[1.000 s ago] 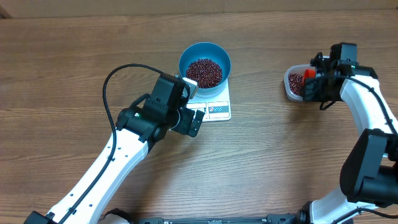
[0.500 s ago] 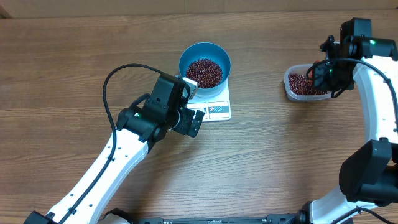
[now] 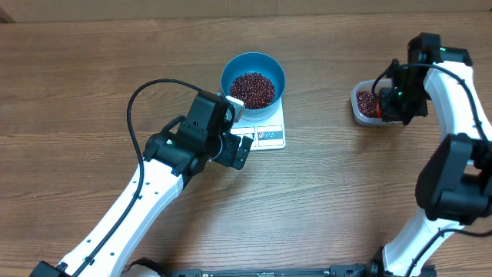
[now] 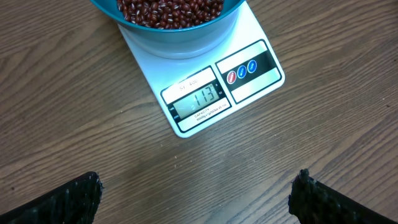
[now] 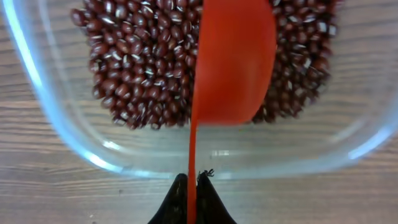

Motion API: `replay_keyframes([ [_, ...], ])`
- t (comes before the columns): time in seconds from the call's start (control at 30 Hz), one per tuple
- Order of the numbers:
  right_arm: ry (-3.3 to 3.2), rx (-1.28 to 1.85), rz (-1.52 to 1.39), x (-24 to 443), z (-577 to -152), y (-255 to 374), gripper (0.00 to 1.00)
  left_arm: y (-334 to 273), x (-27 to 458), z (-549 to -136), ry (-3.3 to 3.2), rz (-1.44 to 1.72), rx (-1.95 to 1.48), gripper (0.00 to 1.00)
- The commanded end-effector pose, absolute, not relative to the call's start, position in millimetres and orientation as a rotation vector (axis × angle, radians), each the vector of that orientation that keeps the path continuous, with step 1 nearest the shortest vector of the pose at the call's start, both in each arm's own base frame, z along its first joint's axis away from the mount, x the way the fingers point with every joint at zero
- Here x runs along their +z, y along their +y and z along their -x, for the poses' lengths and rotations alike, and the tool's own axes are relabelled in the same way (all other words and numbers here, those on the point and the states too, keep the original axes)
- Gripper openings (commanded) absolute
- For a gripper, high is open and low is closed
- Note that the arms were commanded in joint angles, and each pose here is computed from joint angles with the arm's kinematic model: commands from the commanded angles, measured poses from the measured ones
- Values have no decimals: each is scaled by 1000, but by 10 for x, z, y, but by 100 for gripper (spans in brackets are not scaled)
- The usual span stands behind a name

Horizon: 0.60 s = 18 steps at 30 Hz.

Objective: Scoop item into bowl and weigh 150g on scale
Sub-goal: 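Lower the red scoop into the bean tub and scoop beans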

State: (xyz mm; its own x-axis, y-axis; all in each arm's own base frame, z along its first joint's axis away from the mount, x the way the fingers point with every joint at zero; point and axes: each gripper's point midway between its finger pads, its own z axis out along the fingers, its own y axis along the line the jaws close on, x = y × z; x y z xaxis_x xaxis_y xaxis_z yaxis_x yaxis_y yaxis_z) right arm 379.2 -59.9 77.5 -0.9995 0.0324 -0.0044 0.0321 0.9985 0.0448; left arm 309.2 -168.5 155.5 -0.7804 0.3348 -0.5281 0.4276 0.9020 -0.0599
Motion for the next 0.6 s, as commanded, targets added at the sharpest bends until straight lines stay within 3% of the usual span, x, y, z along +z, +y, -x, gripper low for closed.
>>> replay_keyframes([
  [0.0,3130,78,-41,757,-3840,-650,4,-1700,1539,-3079,2536,-587,-229,99],
  [0.57,3139,253,-52,767,-3785,-484,4,-1700,1539,-3079,2536,-587,-229,100],
])
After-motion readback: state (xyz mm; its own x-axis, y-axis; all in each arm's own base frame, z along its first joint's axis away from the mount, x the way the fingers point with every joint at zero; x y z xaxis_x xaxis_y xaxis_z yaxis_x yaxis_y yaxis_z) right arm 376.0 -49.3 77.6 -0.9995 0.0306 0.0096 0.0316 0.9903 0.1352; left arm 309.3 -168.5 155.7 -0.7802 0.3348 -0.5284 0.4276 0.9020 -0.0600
